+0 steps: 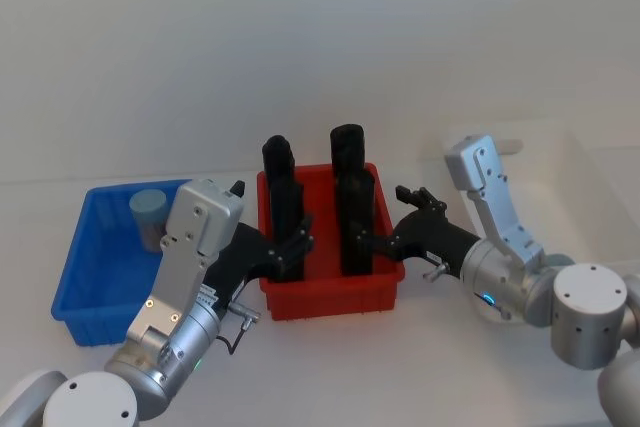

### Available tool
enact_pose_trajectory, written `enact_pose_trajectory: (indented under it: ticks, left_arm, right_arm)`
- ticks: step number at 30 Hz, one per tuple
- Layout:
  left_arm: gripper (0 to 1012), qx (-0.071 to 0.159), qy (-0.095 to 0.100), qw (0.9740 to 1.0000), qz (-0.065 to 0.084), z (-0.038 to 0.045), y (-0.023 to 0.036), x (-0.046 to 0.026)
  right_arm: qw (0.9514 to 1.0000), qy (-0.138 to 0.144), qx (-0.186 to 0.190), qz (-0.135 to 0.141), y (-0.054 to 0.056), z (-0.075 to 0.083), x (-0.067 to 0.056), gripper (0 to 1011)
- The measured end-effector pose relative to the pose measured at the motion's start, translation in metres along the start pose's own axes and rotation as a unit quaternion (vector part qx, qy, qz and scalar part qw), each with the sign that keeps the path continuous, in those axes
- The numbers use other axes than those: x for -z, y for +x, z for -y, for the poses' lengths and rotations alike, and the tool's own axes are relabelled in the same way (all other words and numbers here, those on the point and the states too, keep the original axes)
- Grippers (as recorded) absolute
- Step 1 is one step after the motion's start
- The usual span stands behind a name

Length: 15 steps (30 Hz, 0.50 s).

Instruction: Pick the cotton swabs from the blue box and place them into the white box.

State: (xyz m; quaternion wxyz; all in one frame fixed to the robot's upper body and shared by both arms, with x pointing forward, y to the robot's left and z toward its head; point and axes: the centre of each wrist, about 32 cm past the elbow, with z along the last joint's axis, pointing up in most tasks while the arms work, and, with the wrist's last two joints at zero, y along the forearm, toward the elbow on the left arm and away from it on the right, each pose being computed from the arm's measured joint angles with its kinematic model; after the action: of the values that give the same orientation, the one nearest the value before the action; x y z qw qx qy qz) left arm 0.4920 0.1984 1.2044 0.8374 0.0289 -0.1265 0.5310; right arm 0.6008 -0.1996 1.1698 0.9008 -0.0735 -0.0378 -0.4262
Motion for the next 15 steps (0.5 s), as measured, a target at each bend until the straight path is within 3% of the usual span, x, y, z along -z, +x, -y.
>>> enact_pose_trajectory:
  ticks: [15]
  left_arm:
    - [1004,0.000,0.000,1.0000,0.000,0.0000,0.0000,0.0000]
  right_arm:
    - [0.9999,0.001,-0.013,0.008,0.009,-0.017,0.000,1002]
